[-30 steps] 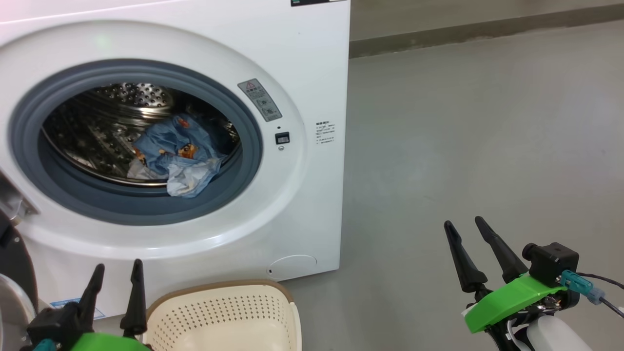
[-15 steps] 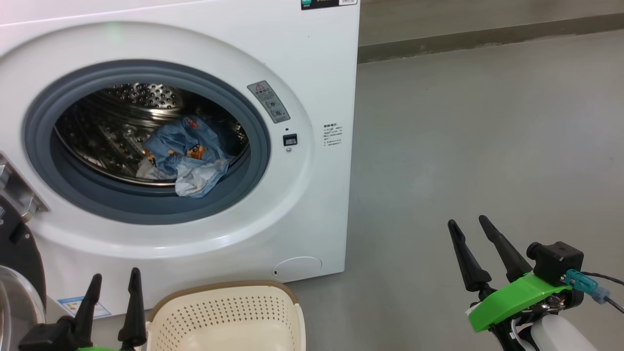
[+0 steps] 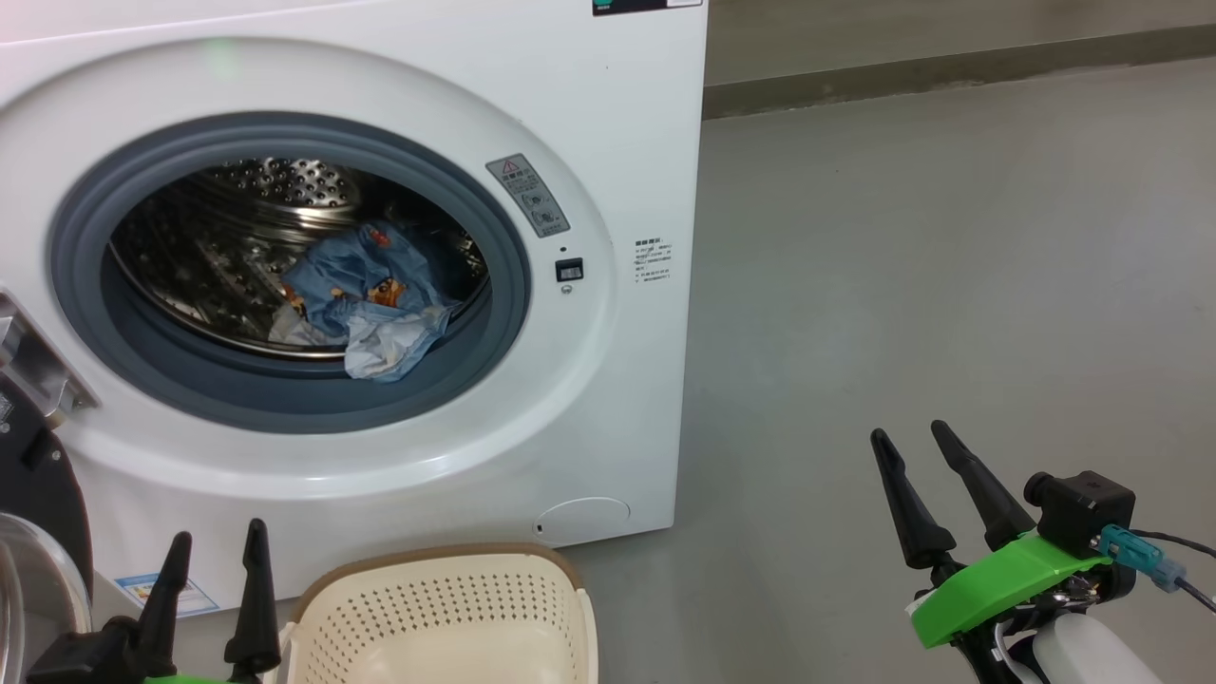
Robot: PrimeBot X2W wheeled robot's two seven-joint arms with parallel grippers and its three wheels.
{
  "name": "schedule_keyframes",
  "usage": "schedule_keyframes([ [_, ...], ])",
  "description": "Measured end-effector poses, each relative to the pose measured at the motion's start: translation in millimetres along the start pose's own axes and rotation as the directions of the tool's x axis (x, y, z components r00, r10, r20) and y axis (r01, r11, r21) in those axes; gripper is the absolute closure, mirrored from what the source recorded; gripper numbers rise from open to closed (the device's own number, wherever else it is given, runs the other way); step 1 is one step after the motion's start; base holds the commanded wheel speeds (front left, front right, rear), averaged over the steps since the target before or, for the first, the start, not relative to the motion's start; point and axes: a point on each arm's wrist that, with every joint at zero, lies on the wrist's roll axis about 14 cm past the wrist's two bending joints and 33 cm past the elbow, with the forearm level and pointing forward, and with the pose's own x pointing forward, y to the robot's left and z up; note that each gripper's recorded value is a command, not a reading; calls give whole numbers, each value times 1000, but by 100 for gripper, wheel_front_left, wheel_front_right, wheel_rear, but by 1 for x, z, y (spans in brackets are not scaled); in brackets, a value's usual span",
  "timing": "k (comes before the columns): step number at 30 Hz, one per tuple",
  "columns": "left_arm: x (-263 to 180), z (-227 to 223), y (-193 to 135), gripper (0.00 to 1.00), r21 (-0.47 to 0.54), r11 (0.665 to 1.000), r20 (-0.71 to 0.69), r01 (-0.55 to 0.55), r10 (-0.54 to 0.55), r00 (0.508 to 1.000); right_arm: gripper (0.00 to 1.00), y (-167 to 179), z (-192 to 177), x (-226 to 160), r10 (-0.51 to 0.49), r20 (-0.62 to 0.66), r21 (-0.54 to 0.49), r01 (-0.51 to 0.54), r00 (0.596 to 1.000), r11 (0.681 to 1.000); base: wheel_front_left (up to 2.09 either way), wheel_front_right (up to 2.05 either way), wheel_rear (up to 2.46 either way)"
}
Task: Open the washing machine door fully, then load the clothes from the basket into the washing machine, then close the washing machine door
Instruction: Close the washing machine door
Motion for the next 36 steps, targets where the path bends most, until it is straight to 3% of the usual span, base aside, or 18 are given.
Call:
schedule_keyframes([
  [18, 1, 0, 0, 0, -10, 1000, 0, 6, -6, 1000, 0, 0, -1, 0, -1, -4, 0, 1, 1000, 1000, -11, 11, 0],
  [36, 1, 2, -1, 0, -10, 1000, 9, 7, -7, 1000, 0, -1, -2, -1, -6, -6, 6, 6, 1000, 1000, -126, 125, 1],
])
